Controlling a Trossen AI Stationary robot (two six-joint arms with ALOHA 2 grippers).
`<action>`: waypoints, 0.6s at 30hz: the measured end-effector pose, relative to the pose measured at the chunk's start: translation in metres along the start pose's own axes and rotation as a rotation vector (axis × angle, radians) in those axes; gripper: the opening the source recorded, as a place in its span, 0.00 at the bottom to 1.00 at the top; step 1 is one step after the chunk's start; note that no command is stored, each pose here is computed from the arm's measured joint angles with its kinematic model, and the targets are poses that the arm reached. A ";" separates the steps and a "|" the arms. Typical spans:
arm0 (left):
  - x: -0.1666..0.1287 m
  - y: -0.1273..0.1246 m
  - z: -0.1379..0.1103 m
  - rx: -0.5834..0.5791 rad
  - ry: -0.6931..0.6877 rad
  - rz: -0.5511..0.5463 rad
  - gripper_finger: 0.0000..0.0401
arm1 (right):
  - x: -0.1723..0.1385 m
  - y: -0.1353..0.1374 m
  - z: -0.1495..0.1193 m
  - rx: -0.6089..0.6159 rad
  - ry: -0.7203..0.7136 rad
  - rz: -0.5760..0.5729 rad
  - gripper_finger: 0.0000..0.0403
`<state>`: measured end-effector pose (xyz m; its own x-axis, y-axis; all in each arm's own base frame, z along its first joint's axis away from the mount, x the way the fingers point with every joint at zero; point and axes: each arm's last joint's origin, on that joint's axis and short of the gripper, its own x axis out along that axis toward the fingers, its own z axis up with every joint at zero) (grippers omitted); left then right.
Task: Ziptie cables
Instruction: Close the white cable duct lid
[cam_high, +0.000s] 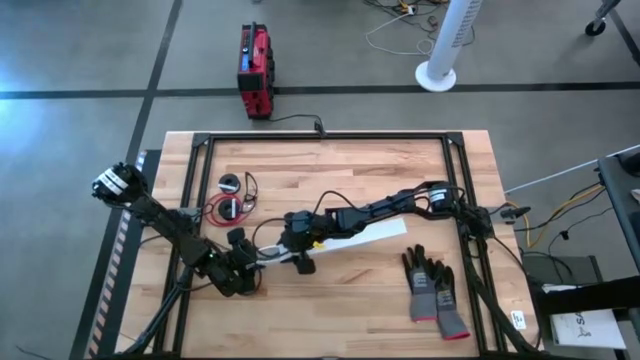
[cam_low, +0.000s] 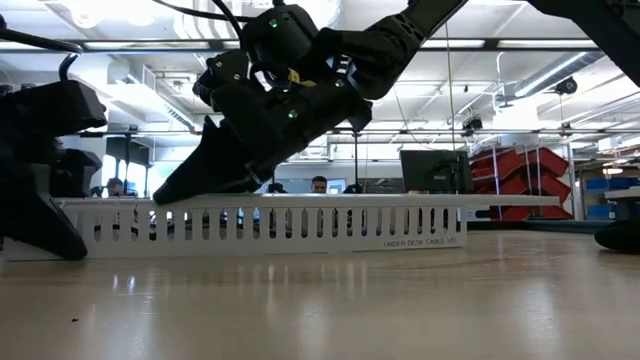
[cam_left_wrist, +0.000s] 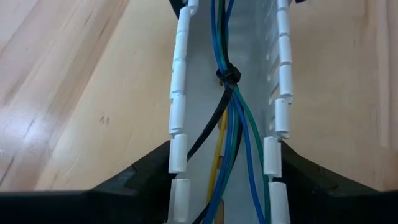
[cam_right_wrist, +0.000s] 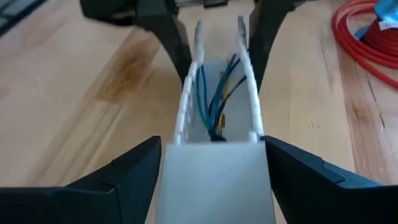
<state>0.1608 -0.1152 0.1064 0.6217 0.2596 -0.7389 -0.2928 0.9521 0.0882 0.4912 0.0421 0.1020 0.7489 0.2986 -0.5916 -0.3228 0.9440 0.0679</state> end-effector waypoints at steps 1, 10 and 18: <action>0.000 0.000 0.000 0.000 -0.002 0.000 0.52 | 0.001 0.000 0.001 0.010 -0.012 -0.001 0.64; 0.000 0.000 0.001 -0.002 -0.005 0.000 0.52 | 0.001 -0.001 0.002 -0.015 -0.009 -0.006 0.50; 0.000 0.000 0.001 -0.023 -0.007 0.001 0.52 | -0.008 -0.001 0.009 -0.113 0.063 -0.074 0.63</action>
<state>0.1616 -0.1148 0.1070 0.6269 0.2616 -0.7339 -0.3100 0.9479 0.0731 0.4905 0.0402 0.1143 0.7364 0.2160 -0.6412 -0.3337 0.9403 -0.0665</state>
